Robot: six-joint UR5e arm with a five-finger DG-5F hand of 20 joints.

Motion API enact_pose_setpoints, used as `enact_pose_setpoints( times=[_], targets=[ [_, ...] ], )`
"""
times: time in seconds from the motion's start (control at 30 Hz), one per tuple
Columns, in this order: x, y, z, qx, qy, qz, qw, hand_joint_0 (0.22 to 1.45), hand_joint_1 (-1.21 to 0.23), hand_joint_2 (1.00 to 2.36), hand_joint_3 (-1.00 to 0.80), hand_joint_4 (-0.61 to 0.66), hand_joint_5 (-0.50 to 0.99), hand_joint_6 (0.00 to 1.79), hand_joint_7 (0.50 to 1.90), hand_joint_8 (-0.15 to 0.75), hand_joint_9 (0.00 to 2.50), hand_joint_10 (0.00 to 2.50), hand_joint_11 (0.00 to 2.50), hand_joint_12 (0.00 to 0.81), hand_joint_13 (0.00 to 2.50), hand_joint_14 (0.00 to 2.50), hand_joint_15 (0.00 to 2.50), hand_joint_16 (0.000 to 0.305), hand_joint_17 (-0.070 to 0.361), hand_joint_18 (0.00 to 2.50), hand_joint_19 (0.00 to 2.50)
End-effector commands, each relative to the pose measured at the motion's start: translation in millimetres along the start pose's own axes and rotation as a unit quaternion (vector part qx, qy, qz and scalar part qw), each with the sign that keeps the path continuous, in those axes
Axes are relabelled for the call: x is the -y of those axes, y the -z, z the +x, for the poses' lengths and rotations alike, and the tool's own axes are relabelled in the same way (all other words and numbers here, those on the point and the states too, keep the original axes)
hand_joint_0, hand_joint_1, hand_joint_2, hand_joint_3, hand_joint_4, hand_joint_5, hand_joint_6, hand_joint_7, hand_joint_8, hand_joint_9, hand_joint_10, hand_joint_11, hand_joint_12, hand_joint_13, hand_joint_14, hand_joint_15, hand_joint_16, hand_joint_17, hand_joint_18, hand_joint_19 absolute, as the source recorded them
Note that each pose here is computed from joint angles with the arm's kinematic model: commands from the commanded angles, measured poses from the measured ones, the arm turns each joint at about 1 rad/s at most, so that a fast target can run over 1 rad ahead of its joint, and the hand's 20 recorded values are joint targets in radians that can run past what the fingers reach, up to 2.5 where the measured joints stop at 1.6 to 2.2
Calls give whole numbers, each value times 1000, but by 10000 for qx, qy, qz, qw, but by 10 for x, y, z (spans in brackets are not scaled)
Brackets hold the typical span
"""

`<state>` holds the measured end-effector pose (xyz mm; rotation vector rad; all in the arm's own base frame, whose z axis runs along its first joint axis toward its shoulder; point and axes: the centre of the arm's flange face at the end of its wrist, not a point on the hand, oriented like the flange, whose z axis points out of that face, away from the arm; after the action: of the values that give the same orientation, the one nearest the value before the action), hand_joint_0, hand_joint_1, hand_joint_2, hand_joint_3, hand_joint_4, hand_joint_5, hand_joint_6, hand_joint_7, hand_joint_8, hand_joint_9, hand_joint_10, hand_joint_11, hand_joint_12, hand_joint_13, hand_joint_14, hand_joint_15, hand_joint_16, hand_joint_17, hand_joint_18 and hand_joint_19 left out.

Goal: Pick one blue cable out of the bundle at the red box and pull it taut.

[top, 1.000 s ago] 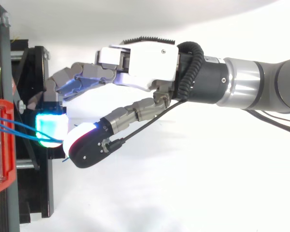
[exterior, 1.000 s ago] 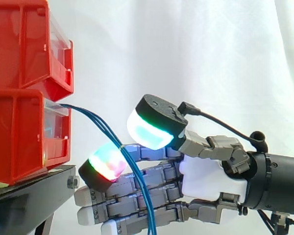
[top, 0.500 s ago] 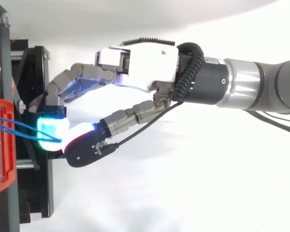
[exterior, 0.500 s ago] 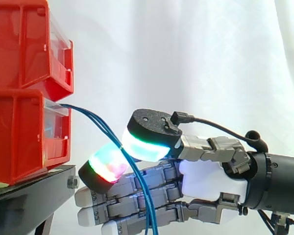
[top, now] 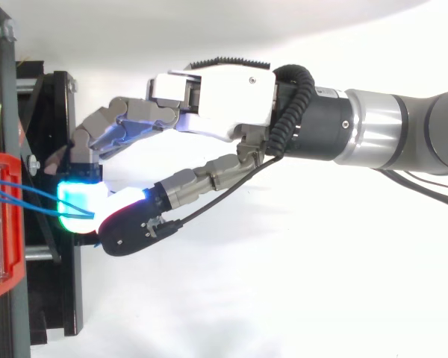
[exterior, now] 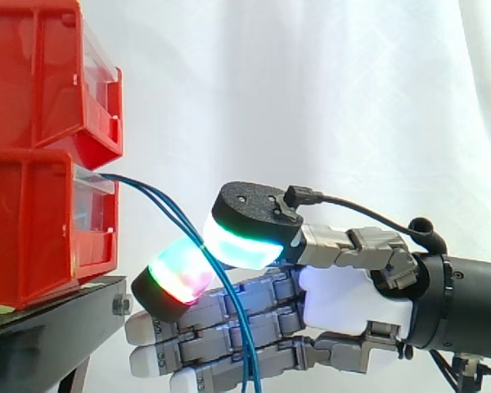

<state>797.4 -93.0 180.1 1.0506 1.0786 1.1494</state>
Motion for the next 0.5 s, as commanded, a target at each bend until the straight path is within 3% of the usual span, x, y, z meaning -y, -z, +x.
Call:
enact_pose_setpoints(
  times=[0.0,0.27,0.47],
  targets=[
    [-2,-2,-2,-10,-1,-4,10000,553,-706,1011,-320,191,-170,882,816,351,522,5,305,383,450,8,218,57,128,486,301],
    [-5,-3,23,-25,4,-5,10000,522,-700,1001,-476,206,-160,841,829,365,536,5,299,393,451,8,226,59,133,480,299],
    [-5,-3,23,-25,12,-5,10000,557,-794,1001,-485,198,-162,875,879,360,546,5,313,386,469,8,220,57,128,493,282]
  ],
)
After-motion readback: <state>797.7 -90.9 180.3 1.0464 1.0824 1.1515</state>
